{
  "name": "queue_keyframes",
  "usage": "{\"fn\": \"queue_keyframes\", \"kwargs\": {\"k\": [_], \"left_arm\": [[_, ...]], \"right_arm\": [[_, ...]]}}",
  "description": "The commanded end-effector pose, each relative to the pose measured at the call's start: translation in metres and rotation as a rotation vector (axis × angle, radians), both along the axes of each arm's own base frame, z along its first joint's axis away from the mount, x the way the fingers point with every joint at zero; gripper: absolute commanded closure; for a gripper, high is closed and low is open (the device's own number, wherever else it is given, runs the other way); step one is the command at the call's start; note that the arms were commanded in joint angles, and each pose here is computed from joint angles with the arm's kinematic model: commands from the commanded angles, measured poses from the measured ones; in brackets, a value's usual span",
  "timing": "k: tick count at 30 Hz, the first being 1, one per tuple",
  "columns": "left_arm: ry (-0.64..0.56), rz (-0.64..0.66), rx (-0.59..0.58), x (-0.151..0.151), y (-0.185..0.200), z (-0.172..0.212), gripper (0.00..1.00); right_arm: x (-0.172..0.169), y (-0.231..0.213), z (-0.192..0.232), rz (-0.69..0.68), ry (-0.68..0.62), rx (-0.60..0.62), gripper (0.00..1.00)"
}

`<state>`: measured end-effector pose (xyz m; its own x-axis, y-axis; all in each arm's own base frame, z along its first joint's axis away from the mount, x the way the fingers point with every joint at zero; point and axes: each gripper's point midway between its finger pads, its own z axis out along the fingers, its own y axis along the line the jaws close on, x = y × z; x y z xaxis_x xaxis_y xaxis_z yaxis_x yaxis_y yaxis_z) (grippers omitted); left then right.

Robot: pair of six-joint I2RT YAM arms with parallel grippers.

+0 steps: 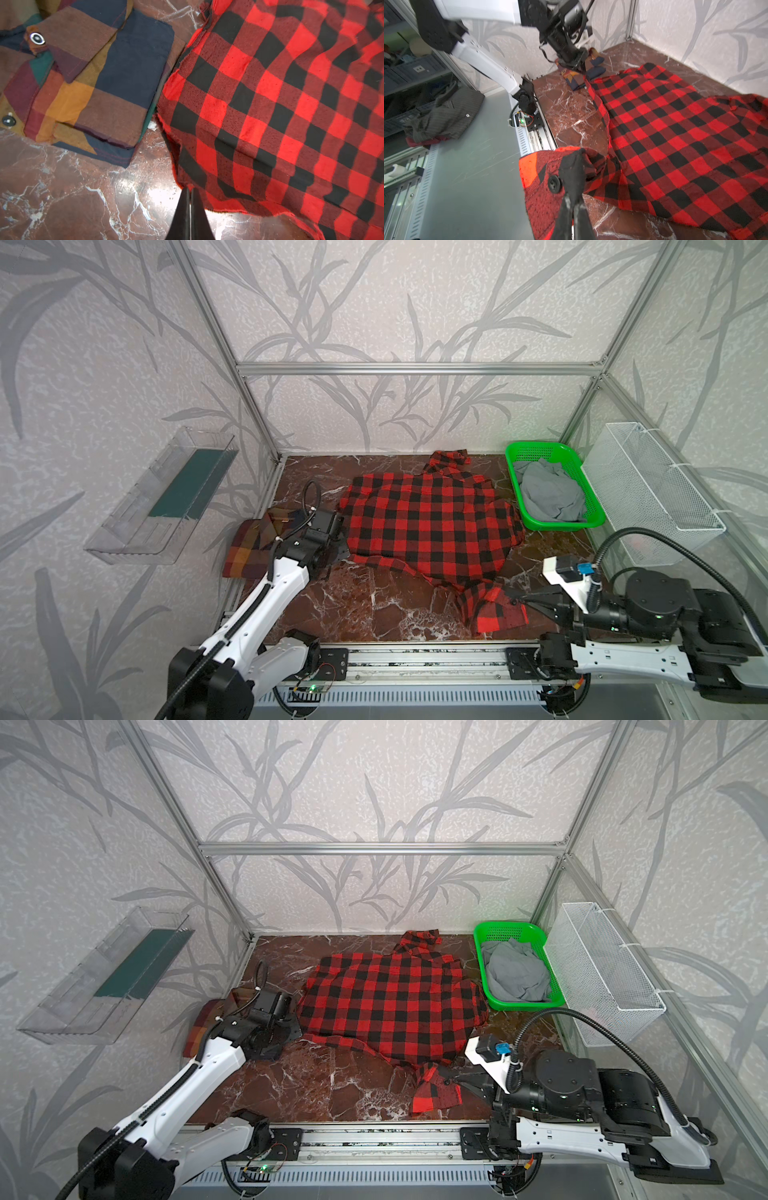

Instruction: Fold and stack the long sleeve shirts

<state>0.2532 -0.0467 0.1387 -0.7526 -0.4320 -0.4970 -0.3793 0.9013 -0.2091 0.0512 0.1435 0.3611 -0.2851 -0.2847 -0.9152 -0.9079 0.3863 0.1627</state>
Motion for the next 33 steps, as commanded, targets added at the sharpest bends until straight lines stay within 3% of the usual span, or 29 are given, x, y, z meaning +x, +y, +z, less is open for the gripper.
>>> {"fn": "queue_keyframes", "kwargs": {"k": [1,4,7,14,18,20,27,33], "left_arm": [[-0.028,0.067,-0.006,-0.017,0.011,0.001,1.00],[-0.043,0.073,-0.026,-0.027,0.013,0.001,1.00],[-0.044,0.070,-0.052,-0.035,0.011,-0.001,1.00],[-0.071,0.098,-0.063,-0.054,0.019,-0.004,1.00],[-0.100,0.108,-0.079,-0.059,0.019,-0.005,1.00],[-0.085,0.109,-0.078,-0.062,0.018,-0.012,1.00],[-0.133,0.192,-0.041,-0.074,0.035,-0.002,1.00],[-0.116,0.263,-0.011,-0.077,0.045,-0.002,1.00]], "right_arm": [[-0.015,-0.009,0.038,0.083,-0.045,0.130,1.00],[-0.044,0.000,0.038,0.257,-0.004,0.103,1.00],[-0.066,0.015,0.020,0.398,0.078,0.002,1.00],[-0.092,0.032,-0.012,0.539,0.262,-0.142,1.00],[-0.096,0.036,-0.029,0.548,0.325,-0.229,1.00],[-0.097,0.037,-0.025,0.563,0.314,-0.219,1.00],[-0.088,0.023,0.030,0.532,0.137,-0.019,1.00],[-0.059,0.018,0.062,0.386,-0.012,0.037,1.00]]}}
